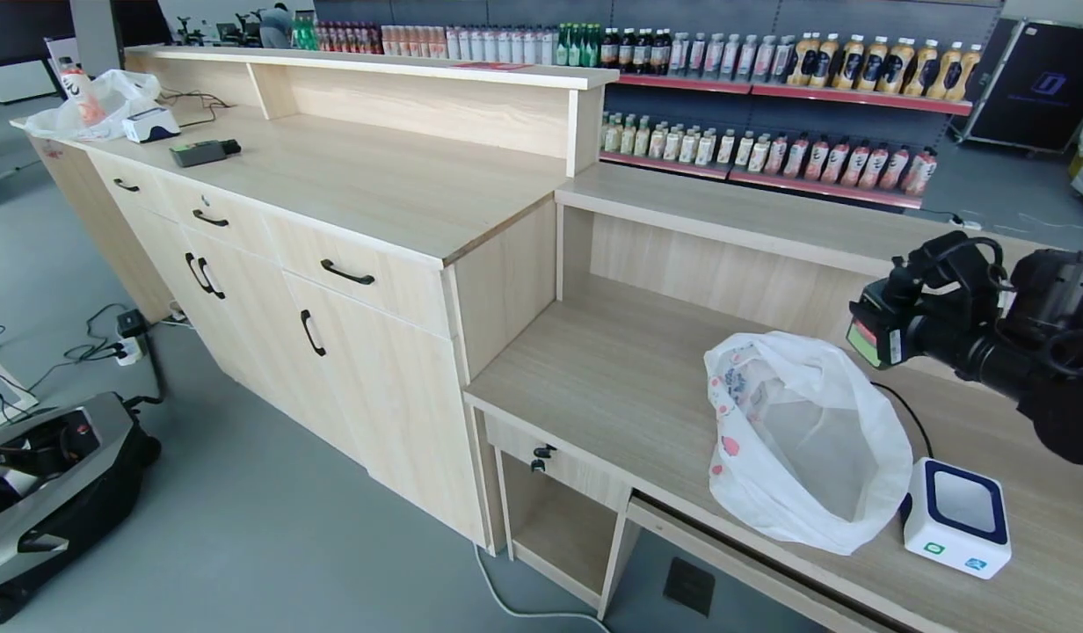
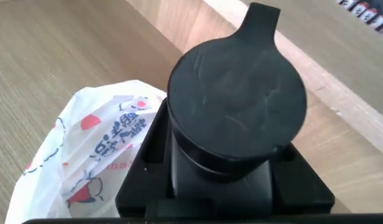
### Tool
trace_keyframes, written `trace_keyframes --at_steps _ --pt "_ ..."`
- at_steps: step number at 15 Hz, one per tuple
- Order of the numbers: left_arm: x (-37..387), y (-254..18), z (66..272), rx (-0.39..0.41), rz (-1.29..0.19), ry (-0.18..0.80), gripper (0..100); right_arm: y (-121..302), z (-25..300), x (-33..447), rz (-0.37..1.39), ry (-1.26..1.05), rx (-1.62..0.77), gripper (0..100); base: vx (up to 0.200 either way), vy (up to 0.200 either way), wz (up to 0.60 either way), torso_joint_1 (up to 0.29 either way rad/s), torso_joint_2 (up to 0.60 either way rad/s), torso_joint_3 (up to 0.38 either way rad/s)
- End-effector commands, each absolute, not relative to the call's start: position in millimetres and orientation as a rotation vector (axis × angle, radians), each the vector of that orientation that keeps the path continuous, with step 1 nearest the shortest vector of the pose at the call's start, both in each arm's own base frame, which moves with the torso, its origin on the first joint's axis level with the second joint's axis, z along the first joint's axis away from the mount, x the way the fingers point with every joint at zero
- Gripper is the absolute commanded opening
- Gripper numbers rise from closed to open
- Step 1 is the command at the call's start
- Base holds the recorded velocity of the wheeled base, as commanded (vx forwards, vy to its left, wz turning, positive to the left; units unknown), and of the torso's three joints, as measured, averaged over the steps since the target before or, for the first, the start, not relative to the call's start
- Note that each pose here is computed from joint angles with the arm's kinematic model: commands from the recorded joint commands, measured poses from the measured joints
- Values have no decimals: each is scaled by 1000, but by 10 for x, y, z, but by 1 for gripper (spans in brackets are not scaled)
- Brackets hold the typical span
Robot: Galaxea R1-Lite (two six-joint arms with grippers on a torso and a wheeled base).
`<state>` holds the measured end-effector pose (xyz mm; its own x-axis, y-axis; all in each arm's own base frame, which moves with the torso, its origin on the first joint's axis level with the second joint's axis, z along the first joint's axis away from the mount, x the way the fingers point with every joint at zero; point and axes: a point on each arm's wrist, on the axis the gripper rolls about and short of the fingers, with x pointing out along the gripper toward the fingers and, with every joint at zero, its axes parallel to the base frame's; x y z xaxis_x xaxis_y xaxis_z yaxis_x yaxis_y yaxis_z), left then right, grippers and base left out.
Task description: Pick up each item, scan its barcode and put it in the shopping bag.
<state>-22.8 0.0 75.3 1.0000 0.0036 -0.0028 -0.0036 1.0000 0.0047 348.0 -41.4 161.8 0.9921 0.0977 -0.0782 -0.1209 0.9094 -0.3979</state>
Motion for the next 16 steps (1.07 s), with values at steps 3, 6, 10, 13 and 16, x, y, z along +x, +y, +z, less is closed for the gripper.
trace_keyframes --at_steps 3,6,10,13,16 --pt "-228 0 752 5 3 3 100 -258 942 3790 190 221 -317 0 0 0 0 0 0 0" --pt "-228 0 752 5 3 3 100 -267 673 3829 197 295 -282 0 0 0 0 0 0 0" --pt "-228 0 752 5 3 3 100 -261 492 4070 192 295 -208 0 0 0 0 0 0 0" --pt "-228 0 752 5 3 3 100 -289 419 4290 194 266 -204 0 0 0 0 0 0 0" --pt "-228 0 752 5 3 3 100 -284 277 4377 222 272 -196 0 0 0 0 0 0 0"
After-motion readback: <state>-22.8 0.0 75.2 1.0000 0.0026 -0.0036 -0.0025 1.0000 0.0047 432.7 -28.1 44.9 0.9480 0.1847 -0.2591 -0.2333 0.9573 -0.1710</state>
